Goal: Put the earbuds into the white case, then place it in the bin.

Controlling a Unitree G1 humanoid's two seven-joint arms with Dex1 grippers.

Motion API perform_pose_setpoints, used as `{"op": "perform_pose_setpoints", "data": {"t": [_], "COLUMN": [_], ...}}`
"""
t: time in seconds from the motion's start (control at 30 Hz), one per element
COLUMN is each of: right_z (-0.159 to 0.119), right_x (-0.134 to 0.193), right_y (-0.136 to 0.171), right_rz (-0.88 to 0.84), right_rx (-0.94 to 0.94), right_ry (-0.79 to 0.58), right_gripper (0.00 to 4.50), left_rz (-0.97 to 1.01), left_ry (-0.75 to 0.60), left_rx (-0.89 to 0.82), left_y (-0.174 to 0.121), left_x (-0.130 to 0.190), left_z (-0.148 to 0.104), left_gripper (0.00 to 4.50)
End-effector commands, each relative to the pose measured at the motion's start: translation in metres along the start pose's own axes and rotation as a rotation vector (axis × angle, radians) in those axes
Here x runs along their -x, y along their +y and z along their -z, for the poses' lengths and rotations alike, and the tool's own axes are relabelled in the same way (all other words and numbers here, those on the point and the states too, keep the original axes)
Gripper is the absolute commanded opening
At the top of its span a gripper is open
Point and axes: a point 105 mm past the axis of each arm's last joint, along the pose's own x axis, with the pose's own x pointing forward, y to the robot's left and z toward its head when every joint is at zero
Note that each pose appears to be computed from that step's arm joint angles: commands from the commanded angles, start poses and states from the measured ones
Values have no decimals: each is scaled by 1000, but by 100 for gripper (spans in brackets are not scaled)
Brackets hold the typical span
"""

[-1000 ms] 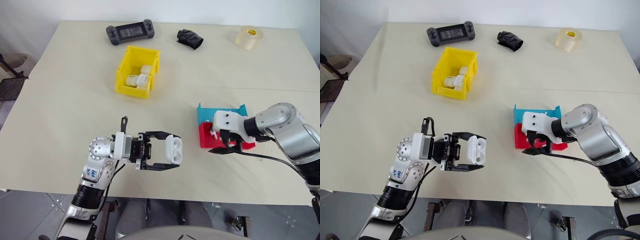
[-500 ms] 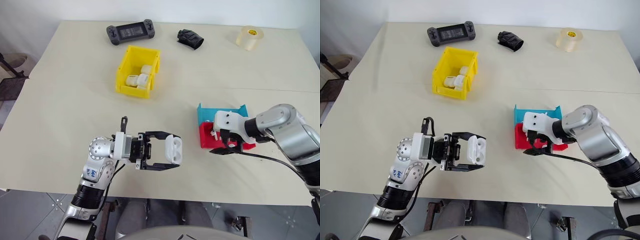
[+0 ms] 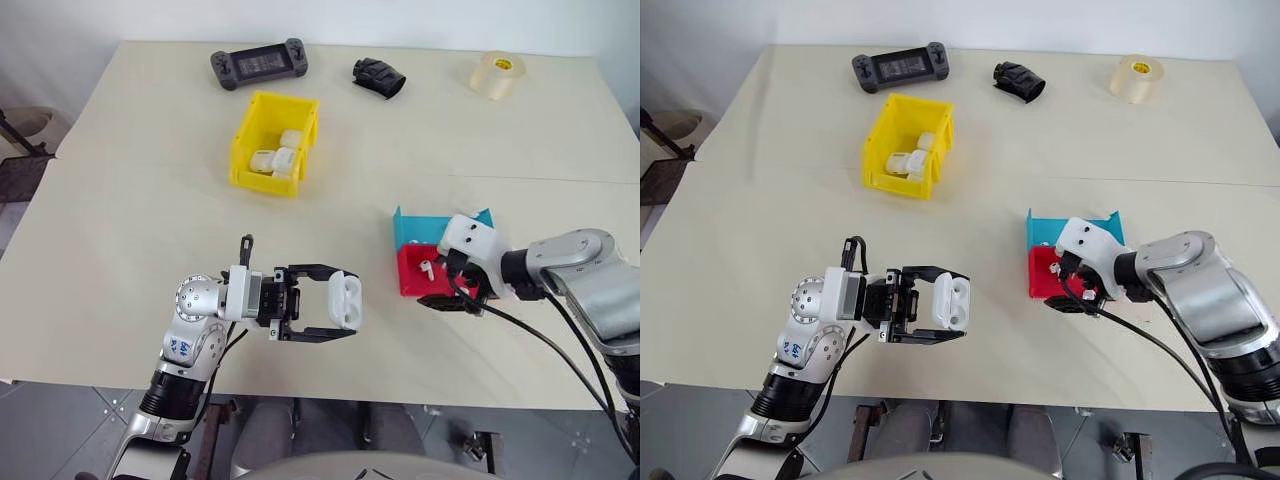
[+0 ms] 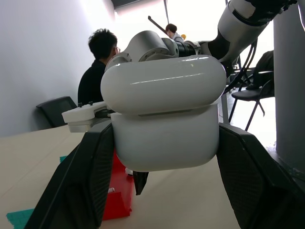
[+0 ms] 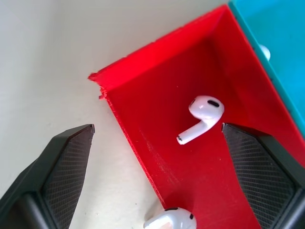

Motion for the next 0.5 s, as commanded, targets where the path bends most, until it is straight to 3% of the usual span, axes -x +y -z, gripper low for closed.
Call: {"op": "perform_pose_setpoints", "data": {"t": [0.03, 0.5], "right_z": [-8, -15], "right_x": [3, -6], "right_y": [0, -2], "right_rz": [58, 203], "right_rx": [-31, -186], "right_ry": [-28, -38], "right_gripper": [447, 447], "left_rz": [10, 5], "left_ry": [-18, -19], "left_rx": [-33, -29], "left_y": [-1, -3], "left_x": [-2, -2], "left_z": [-8, -7], "left_gripper": [283, 283]}}
